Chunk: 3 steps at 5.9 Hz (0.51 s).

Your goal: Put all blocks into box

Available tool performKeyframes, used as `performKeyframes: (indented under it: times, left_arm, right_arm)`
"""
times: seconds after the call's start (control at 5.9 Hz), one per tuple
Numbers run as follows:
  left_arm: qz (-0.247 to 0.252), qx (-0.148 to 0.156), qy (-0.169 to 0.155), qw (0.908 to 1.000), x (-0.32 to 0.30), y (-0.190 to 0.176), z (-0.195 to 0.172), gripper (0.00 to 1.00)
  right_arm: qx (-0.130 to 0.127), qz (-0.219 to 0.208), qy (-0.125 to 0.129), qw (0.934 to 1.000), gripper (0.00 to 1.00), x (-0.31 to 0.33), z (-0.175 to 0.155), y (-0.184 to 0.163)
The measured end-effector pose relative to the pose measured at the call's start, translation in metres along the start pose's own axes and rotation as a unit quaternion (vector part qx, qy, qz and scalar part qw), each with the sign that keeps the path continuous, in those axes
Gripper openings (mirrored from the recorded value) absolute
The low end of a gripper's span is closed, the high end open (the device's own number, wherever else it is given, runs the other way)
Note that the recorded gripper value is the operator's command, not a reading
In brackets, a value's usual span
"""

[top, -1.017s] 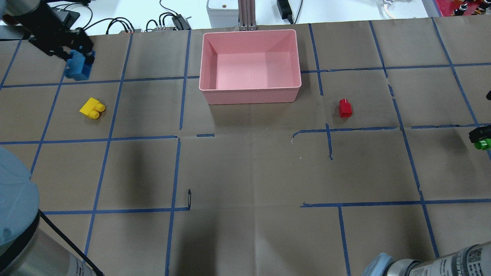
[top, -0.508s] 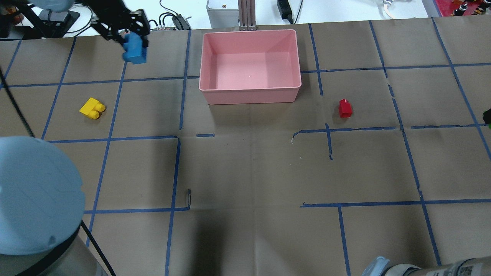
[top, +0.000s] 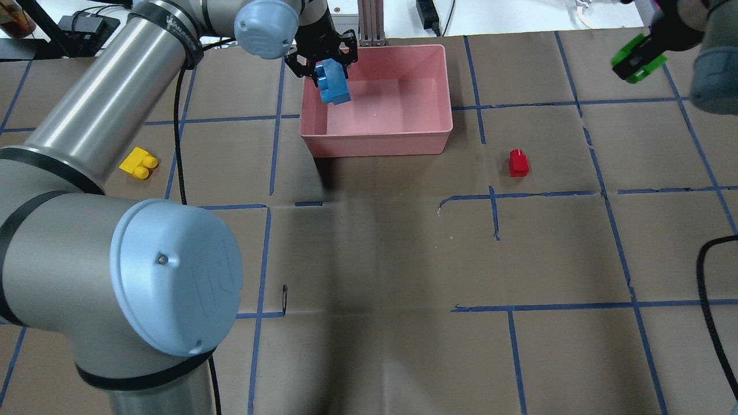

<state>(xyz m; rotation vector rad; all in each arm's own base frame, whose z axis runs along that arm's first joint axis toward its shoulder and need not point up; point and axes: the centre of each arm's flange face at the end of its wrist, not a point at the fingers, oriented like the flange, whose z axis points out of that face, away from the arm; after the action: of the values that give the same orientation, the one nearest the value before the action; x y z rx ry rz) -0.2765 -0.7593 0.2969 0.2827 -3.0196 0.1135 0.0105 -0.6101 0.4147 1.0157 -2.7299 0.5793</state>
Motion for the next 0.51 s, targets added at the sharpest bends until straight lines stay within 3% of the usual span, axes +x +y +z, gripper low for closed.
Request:
performKeyframes:
  times: [0.17, 0.34, 0.51]
  left_arm:
    - [0.001, 0.006, -0.009, 0.9999, 0.000, -0.003, 0.013, 0.99]
    - [0.002, 0.019, -0.027, 0.9995, -0.002, -0.005, 0.007, 0.99]
    - [0.001, 0.032, -0.036, 0.9988, -0.005, -0.003, -0.019, 0.99]
  right_arm:
    - [0.034, -0.012, -0.050, 0.9981, 0.01, -0.049, 0.020, -0.042]
    - [0.049, 0.005, -0.088, 0.9949, 0.01, -0.091, 0.036, -0.070]
    - [0.055, 0.032, -0.104, 0.9925, 0.01, -0.115, 0.036, -0.087]
